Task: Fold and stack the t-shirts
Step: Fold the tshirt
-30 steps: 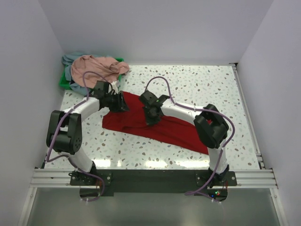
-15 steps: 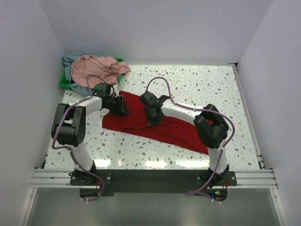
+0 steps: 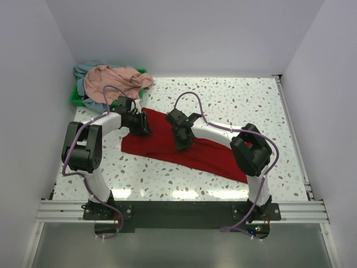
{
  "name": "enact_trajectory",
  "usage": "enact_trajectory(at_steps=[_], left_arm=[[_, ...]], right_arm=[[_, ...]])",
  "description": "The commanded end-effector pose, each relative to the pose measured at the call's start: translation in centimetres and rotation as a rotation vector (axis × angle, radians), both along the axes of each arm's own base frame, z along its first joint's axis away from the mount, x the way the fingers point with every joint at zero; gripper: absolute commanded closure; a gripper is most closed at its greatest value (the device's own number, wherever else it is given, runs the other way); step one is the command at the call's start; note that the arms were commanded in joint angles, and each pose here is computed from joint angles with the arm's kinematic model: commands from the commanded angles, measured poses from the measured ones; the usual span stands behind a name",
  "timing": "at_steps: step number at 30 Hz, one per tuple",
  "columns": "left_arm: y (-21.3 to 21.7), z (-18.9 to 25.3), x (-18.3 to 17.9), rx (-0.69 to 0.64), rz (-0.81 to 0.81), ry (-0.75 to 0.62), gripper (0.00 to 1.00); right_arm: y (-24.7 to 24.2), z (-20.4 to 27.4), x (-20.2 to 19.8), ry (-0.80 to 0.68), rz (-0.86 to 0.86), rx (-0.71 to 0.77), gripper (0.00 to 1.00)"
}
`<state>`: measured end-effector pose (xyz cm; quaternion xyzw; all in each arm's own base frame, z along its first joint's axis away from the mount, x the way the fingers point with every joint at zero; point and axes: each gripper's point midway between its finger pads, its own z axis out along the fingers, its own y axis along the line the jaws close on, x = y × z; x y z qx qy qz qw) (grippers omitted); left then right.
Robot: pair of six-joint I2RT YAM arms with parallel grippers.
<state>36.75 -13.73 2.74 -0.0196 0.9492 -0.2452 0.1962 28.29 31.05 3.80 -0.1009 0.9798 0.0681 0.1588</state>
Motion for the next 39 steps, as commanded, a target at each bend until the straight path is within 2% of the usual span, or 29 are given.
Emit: enact_trajectory(at_steps=[1, 7, 13, 19, 26, 32, 39], left_arm=[[0.4, 0.7, 1.3, 0.022, -0.018, -0.04, 0.54], [0.2, 2.6, 2.6, 0.018, -0.025, -0.078, 0.54], [-0.7, 5.6, 4.0, 0.014, -0.03, -0.13, 0.53], [-4.4, 7.4, 2.9, -0.044, -0.077, -0.12, 0.53], [-7.0, 3.0, 0.4, -0.085, -0.133, 0.042, 0.53], [-7.2, -0.2, 1.9, -0.013, -0.155, 0.084, 0.53], [-8.5, -2.7, 4.1, 0.042, -0.203, 0.11, 0.53]], right_arm=[[0.1, 3.4, -0.8, -0.021, 0.019, 0.055, 0.72], [-0.8, 7.6, -1.0, -0.085, -0.006, 0.089, 0.52], [-5.5, 7.4, 1.0, -0.103, -0.108, 0.056, 0.5], [-12.1, 5.3, 3.7, -0.097, -0.252, 0.052, 0.5], [-19.0, 2.7, 4.7, -0.065, -0.356, -0.008, 0.5], [-24.0, -0.1, 4.1, 0.008, -0.43, -0.039, 0.5], [-26.0, -2.3, 2.5, 0.09, -0.482, -0.055, 0.5]])
